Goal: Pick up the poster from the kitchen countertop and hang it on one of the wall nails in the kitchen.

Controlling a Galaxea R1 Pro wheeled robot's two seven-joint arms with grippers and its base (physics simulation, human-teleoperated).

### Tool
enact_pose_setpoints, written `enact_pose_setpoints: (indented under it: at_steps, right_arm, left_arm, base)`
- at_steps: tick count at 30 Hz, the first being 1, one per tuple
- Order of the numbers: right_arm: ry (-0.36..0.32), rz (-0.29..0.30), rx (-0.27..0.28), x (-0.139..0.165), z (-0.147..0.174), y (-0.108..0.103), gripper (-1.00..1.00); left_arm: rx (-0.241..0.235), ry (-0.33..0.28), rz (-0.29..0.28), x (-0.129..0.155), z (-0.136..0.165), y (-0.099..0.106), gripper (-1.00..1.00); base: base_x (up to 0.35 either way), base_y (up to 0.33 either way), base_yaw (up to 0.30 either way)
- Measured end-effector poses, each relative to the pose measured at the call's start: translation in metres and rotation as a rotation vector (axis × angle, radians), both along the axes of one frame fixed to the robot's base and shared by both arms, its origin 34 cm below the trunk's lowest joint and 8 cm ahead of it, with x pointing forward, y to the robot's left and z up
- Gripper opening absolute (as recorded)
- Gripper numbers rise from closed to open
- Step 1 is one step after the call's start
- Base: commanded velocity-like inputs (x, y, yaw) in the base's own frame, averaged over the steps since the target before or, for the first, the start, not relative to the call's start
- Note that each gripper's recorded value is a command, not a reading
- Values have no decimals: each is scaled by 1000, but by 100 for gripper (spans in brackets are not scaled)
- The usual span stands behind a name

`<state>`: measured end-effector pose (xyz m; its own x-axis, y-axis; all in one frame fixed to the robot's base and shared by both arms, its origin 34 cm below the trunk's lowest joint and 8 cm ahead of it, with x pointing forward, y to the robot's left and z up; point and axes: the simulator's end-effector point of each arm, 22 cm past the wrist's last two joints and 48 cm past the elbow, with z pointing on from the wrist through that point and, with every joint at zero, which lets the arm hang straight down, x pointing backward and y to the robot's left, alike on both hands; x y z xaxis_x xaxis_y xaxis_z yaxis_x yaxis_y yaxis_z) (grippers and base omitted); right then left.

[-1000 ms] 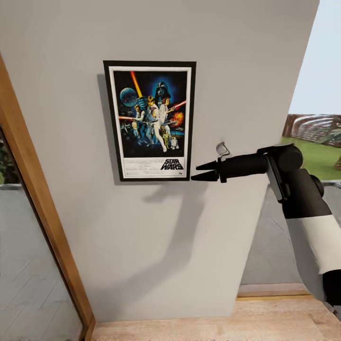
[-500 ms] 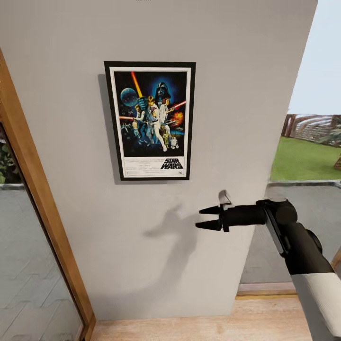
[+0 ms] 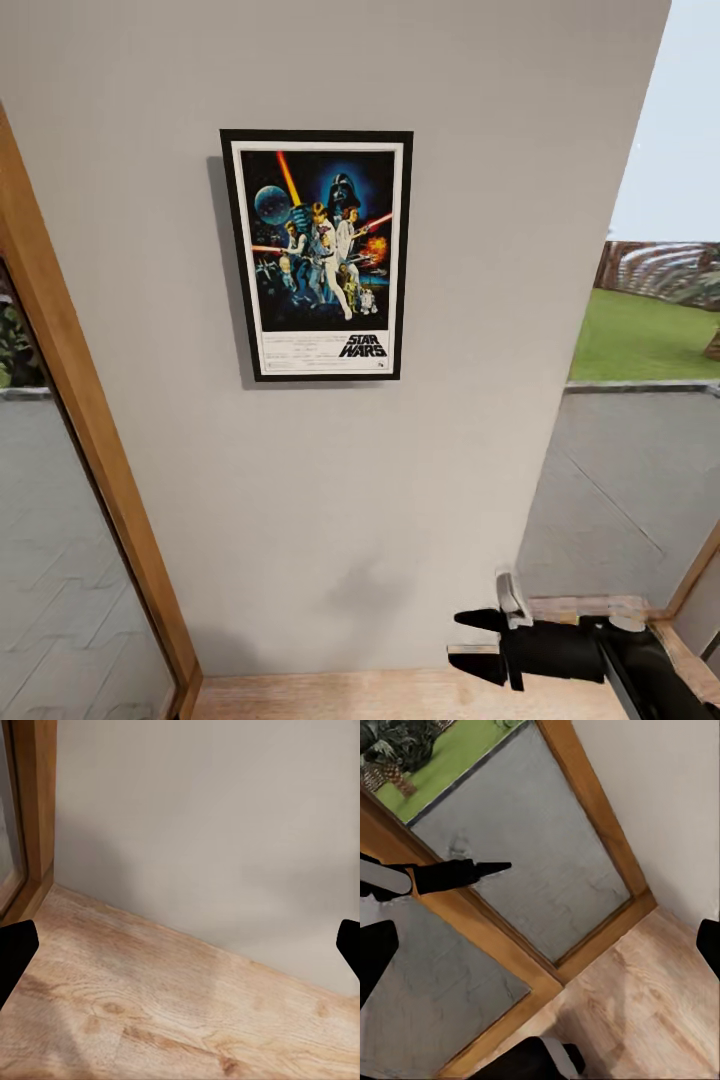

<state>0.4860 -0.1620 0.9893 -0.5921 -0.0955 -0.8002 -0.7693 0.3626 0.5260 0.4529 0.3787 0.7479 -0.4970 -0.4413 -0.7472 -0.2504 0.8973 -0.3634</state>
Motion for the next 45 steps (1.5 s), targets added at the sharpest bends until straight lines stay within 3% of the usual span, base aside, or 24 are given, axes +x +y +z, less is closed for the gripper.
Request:
enact_pose_setpoints:
  at_steps: [4,6,8,11,14,15,20,23,45]
  right_arm:
    - [173,-66,26,-42,-85,-20,100]
    - [225,-105,30,-71,-123,-35,100]
    - [320,-161,12,-114,-162,-63,100]
    - [395,-217,-18,-136,-185,-77,100]
    - [442,-333,-131,-141,-218,-97,100]
    - [462,-405,-212,-143,-238,-112,100]
    - [465,-473,-286,-140,-253,-127,100]
    - [462,-487,-301,-139,-255,-130,100]
    - [448,-513,-327,-134,-258,-131,100]
  left_arm:
    - [0,0,0,0,0,0,100]
    - [0,0,0,0,0,0,100]
    - [1,1,1,0,0,0,100]
    - [2,1,1,0,0,0,100]
    - [2,0,0,0,0,-1,100]
    - [2,0,0,0,0,-1,100]
    - [2,-7,0,2,2,-2,100]
    - [2,-11,0,3,4,-2,100]
    - [1,-30,-1,8,10,-3,100]
  base:
    - [0,0,0]
    - [0,0,0]
    - [0,0,0]
    - [0,0,0]
    - [0,0,0]
    - [0,0,0]
    - [0,0,0]
    - [0,0,0]
    - [0,0,0]
